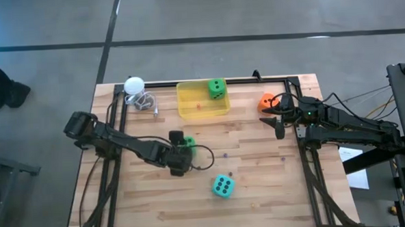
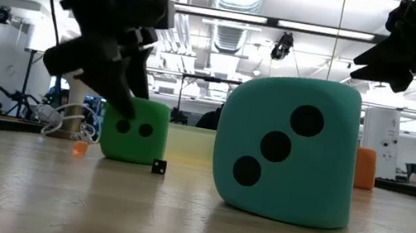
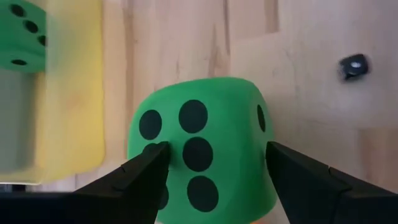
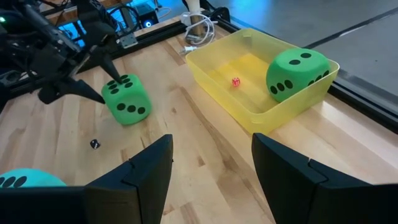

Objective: Pick & Place Dice
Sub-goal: Put the green large die into the yellow bin

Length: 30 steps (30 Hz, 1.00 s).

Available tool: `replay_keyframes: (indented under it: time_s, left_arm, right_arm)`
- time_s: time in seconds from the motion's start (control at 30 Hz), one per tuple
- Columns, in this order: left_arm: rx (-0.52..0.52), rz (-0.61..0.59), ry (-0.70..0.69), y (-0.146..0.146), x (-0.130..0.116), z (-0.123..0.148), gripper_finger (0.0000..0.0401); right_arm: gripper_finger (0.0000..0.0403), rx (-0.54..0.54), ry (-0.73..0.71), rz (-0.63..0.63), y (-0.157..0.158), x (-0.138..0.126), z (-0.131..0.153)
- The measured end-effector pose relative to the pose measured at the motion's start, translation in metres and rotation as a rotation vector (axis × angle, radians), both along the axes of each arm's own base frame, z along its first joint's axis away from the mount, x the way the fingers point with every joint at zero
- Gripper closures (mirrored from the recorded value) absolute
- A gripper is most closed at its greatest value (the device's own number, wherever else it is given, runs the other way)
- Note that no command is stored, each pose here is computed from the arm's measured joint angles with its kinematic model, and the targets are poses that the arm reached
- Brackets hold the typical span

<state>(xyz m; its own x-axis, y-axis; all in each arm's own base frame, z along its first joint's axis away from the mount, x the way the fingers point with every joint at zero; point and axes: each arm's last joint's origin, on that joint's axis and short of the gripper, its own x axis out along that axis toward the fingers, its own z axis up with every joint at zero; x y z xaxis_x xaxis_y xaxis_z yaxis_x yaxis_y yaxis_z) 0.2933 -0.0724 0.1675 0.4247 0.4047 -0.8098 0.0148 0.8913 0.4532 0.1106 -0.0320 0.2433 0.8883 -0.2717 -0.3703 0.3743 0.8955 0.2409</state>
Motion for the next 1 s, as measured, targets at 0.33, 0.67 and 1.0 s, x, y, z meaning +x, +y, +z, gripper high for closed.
replay_keyframes:
  time_s: [0.33, 0.67, 1.0]
  left_arm:
    - [0.052, 0.024, -0.052, 0.004, -0.007, -0.017, 0.0144]
    - [0.042, 0.020, -0.048, 0.005, -0.011, -0.023, 0.0255]
    - [0.045, -0.028, -0.017, 0.005, -0.011, -0.023, 0.0275]
  right_arm:
    - [0.0188, -0.001, -0.002, 0.000, 0.000, 0.000, 0.000]
    - [0.0188, -0.002, -0.006, 0.000, 0.000, 0.000, 0.001]
    - [0.0188, 0.003, -0.007, -0.002, 0.000, 0.000, 0.001]
